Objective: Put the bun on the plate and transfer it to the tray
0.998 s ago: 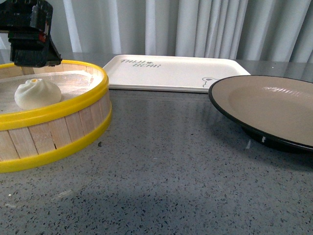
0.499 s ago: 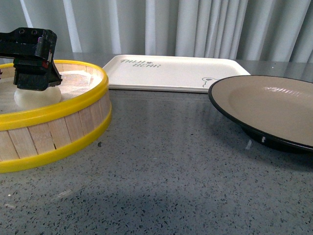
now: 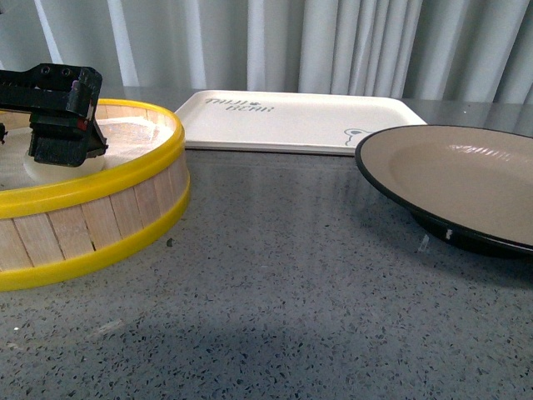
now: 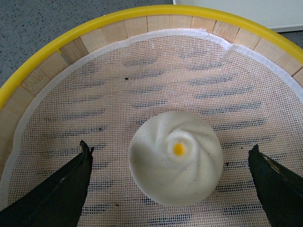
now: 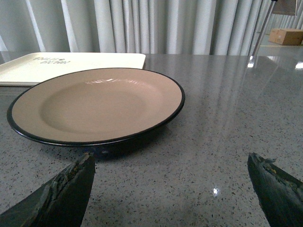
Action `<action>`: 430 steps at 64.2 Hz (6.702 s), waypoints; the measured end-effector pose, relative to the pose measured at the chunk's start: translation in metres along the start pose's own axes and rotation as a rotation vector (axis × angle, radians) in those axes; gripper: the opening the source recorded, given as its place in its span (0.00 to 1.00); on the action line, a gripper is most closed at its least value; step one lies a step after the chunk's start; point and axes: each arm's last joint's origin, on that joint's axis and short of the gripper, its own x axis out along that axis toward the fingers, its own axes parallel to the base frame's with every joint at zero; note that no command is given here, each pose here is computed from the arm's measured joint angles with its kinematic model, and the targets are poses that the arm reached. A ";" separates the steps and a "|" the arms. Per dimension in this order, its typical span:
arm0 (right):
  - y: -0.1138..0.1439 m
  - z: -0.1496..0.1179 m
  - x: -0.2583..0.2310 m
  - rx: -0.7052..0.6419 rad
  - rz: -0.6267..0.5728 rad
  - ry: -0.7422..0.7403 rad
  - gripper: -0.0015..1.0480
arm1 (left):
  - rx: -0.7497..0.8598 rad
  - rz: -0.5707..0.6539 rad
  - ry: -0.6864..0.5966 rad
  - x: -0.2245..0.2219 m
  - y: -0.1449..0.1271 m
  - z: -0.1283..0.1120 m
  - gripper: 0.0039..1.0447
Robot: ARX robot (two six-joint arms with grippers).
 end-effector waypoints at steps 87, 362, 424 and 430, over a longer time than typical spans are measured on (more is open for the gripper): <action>0.000 0.000 0.000 0.000 0.000 0.000 0.92 | 0.040 -0.063 -0.136 -0.027 -0.021 0.054 0.03; 0.000 0.000 0.000 0.000 0.000 0.000 0.92 | -0.112 0.083 -0.547 -0.112 0.033 -0.088 0.10; 0.000 0.000 0.000 0.000 0.000 0.000 0.92 | -0.124 0.089 -0.548 -0.117 0.023 -0.169 0.04; 0.000 0.000 0.000 0.000 0.000 0.000 0.92 | -0.124 0.090 -0.549 -0.118 0.023 -0.172 0.04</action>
